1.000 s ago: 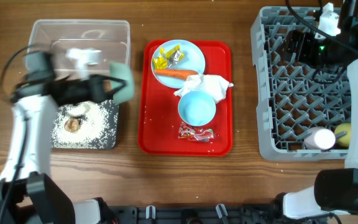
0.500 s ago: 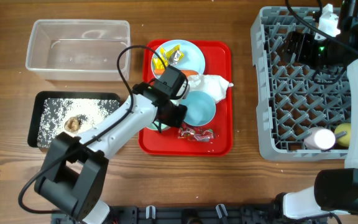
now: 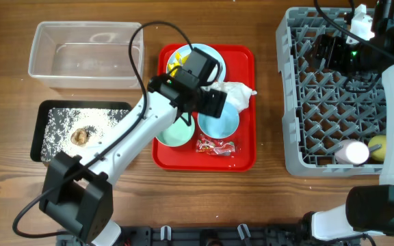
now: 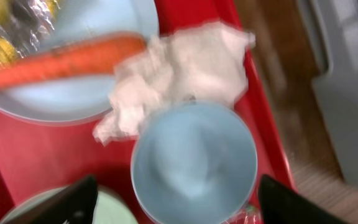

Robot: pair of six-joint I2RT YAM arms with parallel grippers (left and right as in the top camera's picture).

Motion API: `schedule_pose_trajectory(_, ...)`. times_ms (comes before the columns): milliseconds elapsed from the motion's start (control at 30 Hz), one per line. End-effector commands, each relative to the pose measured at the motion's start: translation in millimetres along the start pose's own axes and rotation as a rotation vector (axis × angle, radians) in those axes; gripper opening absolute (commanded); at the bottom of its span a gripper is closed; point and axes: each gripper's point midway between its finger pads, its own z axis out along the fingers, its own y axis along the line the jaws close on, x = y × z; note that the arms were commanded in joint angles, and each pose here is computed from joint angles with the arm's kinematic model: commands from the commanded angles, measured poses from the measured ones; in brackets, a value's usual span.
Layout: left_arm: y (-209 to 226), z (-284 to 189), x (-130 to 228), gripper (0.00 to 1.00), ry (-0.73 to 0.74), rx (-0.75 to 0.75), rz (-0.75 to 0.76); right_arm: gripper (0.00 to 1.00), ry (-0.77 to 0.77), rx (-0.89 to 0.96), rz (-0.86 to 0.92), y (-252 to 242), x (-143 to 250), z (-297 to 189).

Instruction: Sort waste into correct bins and load items into the dishwasher rack

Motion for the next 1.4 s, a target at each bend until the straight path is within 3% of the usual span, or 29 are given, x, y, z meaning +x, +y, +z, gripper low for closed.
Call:
schedule_pose_trajectory(0,39,-3,-58,0.86,-0.215,-0.123,0.005,0.99,0.005,-0.005,-0.003,0,-1,6)
schedule_pose_trajectory(100,76,14,-105,0.84,-0.362,-0.157,-0.003,1.0,0.002,-0.015,-0.004,2,-2,6)
schedule_pose_trajectory(200,113,47,-121,0.84,-0.327,-0.198,-0.052,0.99,0.006,-0.014,-0.003,2,-1,6)
schedule_pose_trajectory(300,134,88,-116,0.83,-0.26,-0.22,-0.077,1.0,0.006,-0.014,-0.003,2,-1,6)
schedule_pose_trajectory(467,130,119,-93,0.81,-0.182,-0.216,-0.065,0.99,0.002,-0.014,-0.004,2,-2,6)
schedule_pose_trajectory(567,122,137,-79,0.74,-0.134,-0.208,-0.052,0.99,0.002,-0.014,-0.005,2,-2,6)
schedule_pose_trajectory(700,117,152,-66,0.53,-0.095,-0.208,-0.041,0.99,0.002,-0.013,-0.008,2,-2,6)
schedule_pose_trajectory(833,117,152,-68,0.04,-0.105,-0.207,-0.043,1.0,0.001,-0.005,-0.009,0,-2,6)
schedule_pose_trajectory(1000,106,106,-100,0.04,-0.203,-0.194,-0.038,1.0,0.005,-0.006,-0.007,0,-1,6)
schedule_pose_trajectory(1133,97,11,-137,0.04,-0.349,-0.202,-0.069,0.99,0.007,-0.006,-0.007,0,-1,6)
schedule_pose_trajectory(1267,143,-43,-134,0.04,-0.378,-0.365,-0.138,0.99,0.008,-0.006,-0.006,0,0,6)
schedule_pose_trajectory(1367,208,-40,-106,0.04,-0.279,-0.473,-0.232,1.0,0.008,-0.006,-0.006,0,0,6)
